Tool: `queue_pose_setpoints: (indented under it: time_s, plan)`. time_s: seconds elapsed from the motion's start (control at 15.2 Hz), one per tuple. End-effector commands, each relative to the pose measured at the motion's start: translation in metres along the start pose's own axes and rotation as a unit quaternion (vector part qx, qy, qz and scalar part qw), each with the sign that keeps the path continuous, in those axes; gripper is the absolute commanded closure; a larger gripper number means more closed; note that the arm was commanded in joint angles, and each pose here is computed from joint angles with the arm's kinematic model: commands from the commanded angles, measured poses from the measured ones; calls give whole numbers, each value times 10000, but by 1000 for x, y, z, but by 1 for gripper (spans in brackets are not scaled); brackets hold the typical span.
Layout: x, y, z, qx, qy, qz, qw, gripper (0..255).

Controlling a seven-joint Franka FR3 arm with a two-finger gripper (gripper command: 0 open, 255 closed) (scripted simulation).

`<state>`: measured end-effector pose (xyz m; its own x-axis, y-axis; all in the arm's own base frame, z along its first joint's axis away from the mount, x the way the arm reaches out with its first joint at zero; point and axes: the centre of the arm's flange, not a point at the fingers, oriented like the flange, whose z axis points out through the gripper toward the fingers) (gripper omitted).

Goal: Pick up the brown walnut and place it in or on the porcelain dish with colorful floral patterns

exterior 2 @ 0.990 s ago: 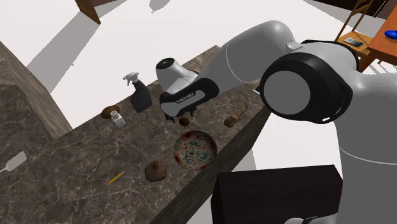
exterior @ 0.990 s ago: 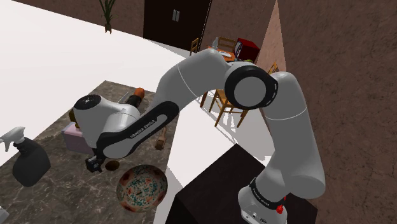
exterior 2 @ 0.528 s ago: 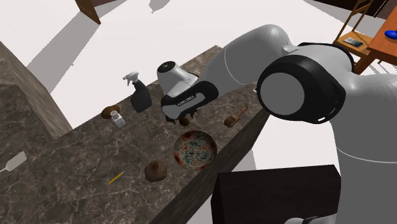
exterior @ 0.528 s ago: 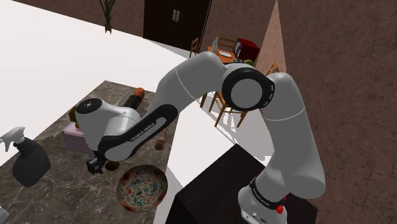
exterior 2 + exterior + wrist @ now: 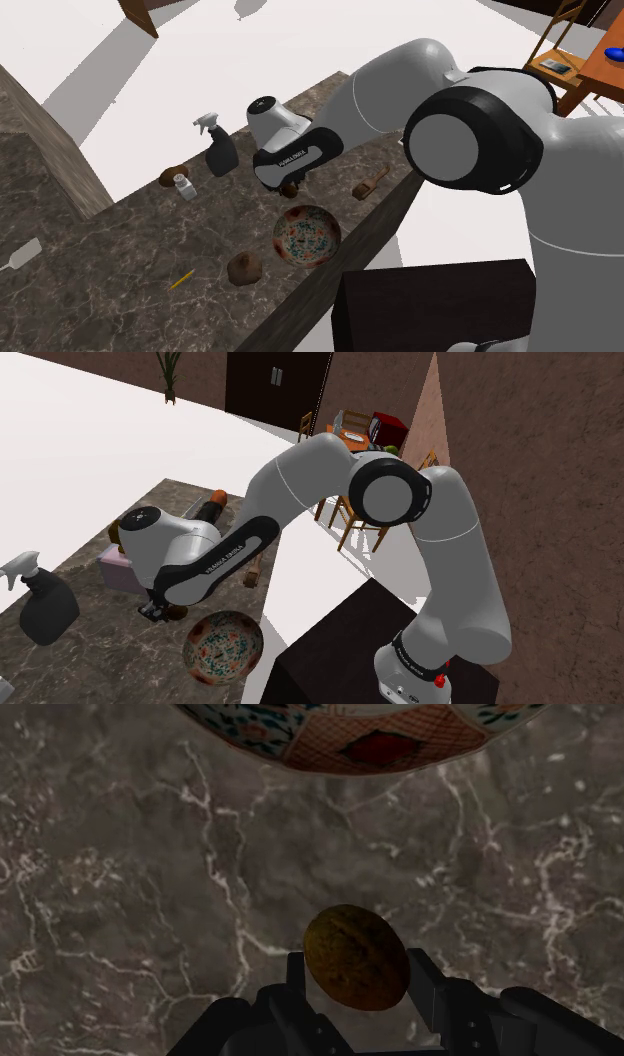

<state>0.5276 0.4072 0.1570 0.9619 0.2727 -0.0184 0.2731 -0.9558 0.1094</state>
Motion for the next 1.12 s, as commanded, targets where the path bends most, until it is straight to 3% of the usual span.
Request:
queue_pose_setpoints:
  time_s: [0.0,0.2,1.06]
  plan:
    - [0,0,0,0,-1,-1,10000,255]
    - [0,0,0,1,0,-1,10000,255]
    - [-1,7,-68,1,0,-1,10000,255]
